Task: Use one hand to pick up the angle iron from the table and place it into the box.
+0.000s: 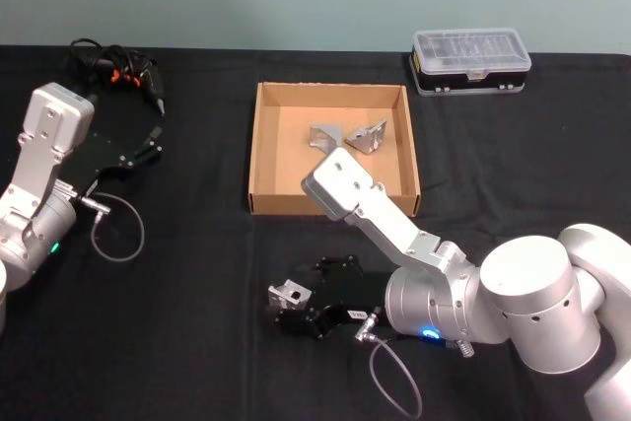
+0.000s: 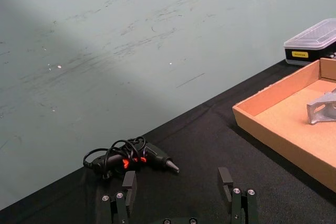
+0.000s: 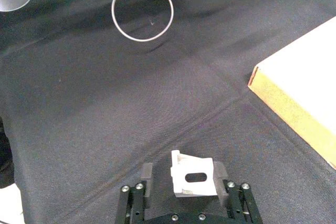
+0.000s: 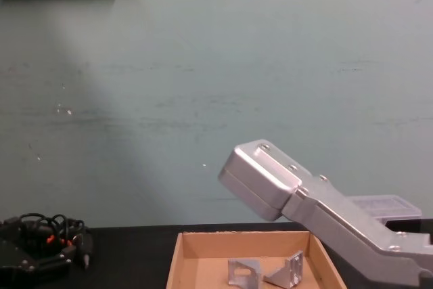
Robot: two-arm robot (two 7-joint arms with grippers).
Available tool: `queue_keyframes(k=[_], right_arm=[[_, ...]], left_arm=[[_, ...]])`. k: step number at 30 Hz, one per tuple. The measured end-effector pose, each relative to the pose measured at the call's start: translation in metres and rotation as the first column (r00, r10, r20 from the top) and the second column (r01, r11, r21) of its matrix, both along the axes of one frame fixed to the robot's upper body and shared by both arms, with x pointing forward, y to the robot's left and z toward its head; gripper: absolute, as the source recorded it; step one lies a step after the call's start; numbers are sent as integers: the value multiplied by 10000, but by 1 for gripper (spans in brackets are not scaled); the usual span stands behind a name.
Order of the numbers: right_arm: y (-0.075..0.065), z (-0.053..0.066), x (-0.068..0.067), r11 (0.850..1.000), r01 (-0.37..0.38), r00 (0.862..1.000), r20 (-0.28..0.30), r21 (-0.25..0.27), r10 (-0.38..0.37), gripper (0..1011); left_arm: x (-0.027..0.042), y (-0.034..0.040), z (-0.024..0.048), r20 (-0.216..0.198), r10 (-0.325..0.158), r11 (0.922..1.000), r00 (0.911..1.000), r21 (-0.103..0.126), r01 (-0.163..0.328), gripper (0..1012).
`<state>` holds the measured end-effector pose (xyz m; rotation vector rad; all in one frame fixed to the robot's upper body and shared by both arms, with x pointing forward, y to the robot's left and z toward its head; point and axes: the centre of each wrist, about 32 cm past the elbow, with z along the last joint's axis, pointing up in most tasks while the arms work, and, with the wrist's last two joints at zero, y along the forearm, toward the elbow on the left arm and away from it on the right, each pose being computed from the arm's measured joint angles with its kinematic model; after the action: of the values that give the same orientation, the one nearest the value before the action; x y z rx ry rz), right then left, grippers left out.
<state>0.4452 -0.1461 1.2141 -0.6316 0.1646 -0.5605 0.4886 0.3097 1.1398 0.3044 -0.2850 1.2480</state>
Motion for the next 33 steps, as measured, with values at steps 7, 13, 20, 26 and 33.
queue_keyframes(k=[7, 13, 20, 26, 33], right_arm=[[-1, 2, -1, 10000, -5, 10000, 1, 8, 5, 538], [-1, 3, -1, 10000, -7, 10000, 3, 13, 7, 334], [-1, 3, -1, 10000, -8, 10000, 6, 16, 8, 114], [-1, 3, -1, 10000, -9, 10000, 8, 17, 9, 52], [-1, 3, -1, 10000, -9, 10000, 9, 17, 9, 52]], left_arm=[[0, 0, 0, 0, -1, 10000, 10000, 1, 1, 1011], [0, 0, 0, -1, 0, 10000, 10000, 1, 0, 1011], [0, 0, 0, 0, 0, 10000, 10000, 1, 0, 1011], [0, 0, 0, 0, 0, 10000, 10000, 1, 0, 1011], [0, 0, 0, 0, -1, 10000, 10000, 1, 1, 1011]])
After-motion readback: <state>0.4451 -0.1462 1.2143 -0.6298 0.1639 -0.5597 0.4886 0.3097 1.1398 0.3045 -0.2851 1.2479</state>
